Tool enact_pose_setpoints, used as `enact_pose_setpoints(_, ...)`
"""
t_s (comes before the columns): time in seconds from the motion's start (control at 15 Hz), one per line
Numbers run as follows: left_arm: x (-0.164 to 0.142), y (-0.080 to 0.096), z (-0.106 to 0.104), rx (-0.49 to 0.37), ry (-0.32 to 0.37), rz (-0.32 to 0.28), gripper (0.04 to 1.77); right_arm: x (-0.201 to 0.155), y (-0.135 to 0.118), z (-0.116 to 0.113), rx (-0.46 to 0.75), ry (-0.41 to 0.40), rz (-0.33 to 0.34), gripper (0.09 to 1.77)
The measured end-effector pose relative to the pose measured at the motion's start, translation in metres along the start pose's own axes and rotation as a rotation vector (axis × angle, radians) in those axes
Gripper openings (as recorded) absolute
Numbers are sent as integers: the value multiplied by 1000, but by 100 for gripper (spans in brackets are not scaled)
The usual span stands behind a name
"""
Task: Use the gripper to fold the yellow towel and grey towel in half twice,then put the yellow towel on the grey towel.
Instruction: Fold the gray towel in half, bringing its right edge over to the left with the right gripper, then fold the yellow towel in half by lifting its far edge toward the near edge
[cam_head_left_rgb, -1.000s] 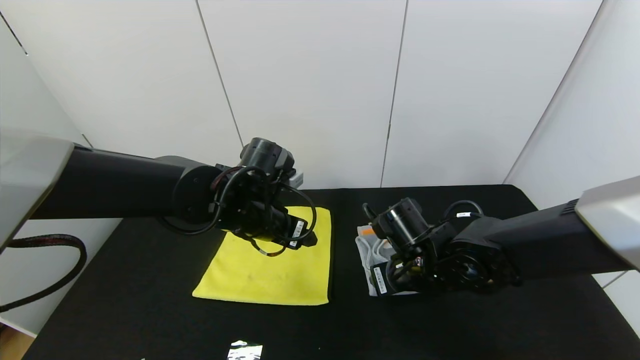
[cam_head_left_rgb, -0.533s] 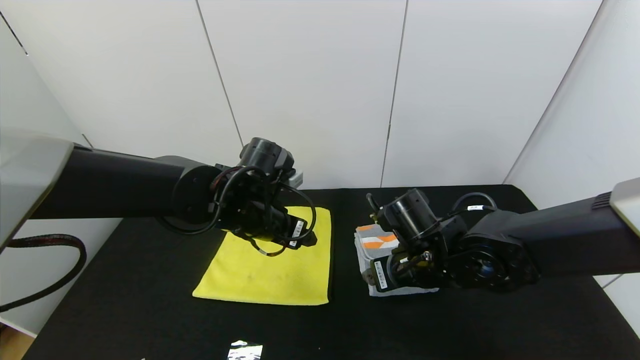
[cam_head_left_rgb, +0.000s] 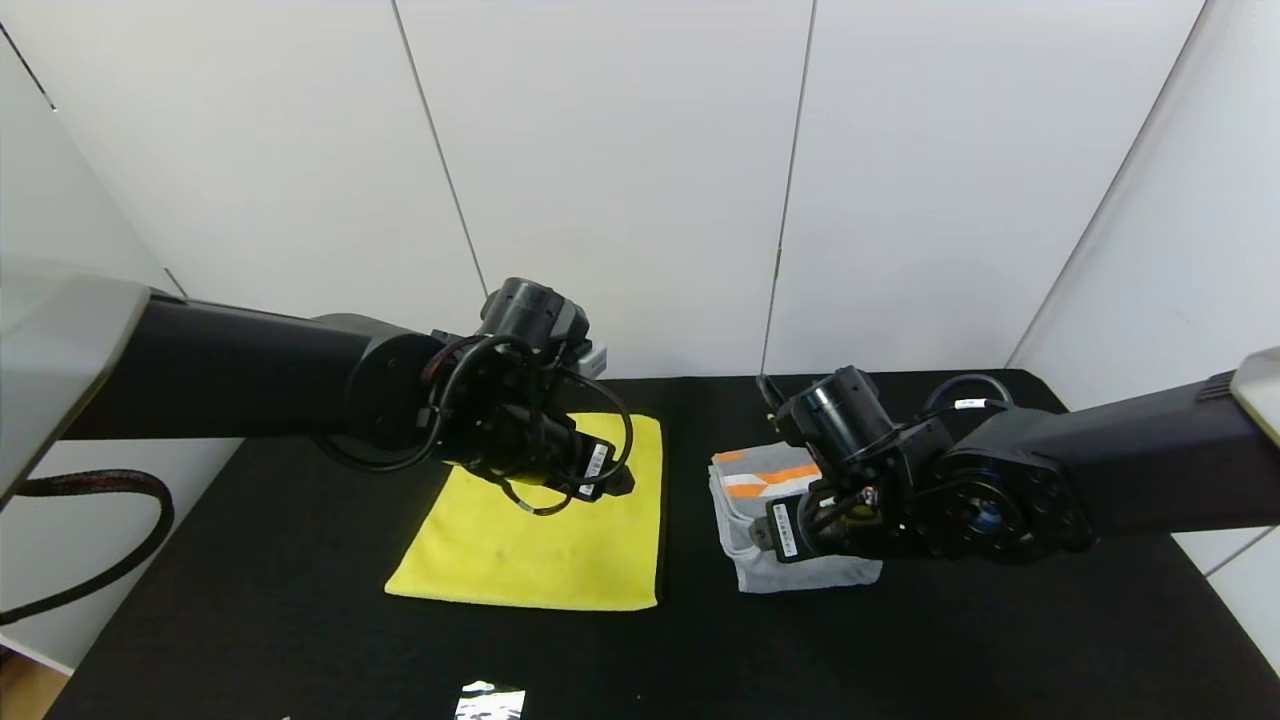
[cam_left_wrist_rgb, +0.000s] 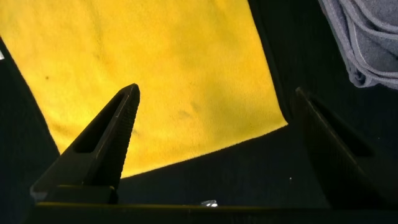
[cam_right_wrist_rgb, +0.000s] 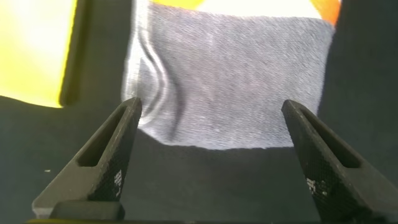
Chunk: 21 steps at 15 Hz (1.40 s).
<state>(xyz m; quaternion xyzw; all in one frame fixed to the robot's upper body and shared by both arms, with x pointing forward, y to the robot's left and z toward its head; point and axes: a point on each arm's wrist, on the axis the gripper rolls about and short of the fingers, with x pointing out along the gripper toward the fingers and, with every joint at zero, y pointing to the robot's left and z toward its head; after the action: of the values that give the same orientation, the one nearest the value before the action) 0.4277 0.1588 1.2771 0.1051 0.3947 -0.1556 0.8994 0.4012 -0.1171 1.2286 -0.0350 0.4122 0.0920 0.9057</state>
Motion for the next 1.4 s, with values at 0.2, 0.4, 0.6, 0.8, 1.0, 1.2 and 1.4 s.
enact_pose_setpoints(0.2, 0, 0, 0, 0, 1, -1, 172, 10, -16, 2, 52, 27, -60, 166)
enact_pose_setpoints(0.4, 1, -1, -1, 2, 4, -2, 172, 19, -31, 5, 108, 35, -91, 167)
enact_pose_setpoints(0.6, 2, -1, -1, 3, 5, -2, 172, 21, -36, 6, 137, 35, -90, 169)
enact_pose_setpoints(0.8, 1, -1, -1, 3, 7, 0, 172, 20, -31, 3, 127, 45, -82, 169)
enact_pose_setpoints(1.0, -2, 5, -4, -6, 12, 11, 172, 8, -26, 3, 112, 30, -64, 170)
enact_pose_setpoints(1.2, -11, 27, -8, 11, 15, 47, 172, -12, -15, 4, 31, -8, -24, 170)
enact_pose_setpoints(1.4, -23, 56, -17, 58, 25, 89, 172, -28, -3, 5, -75, -26, 74, 170)
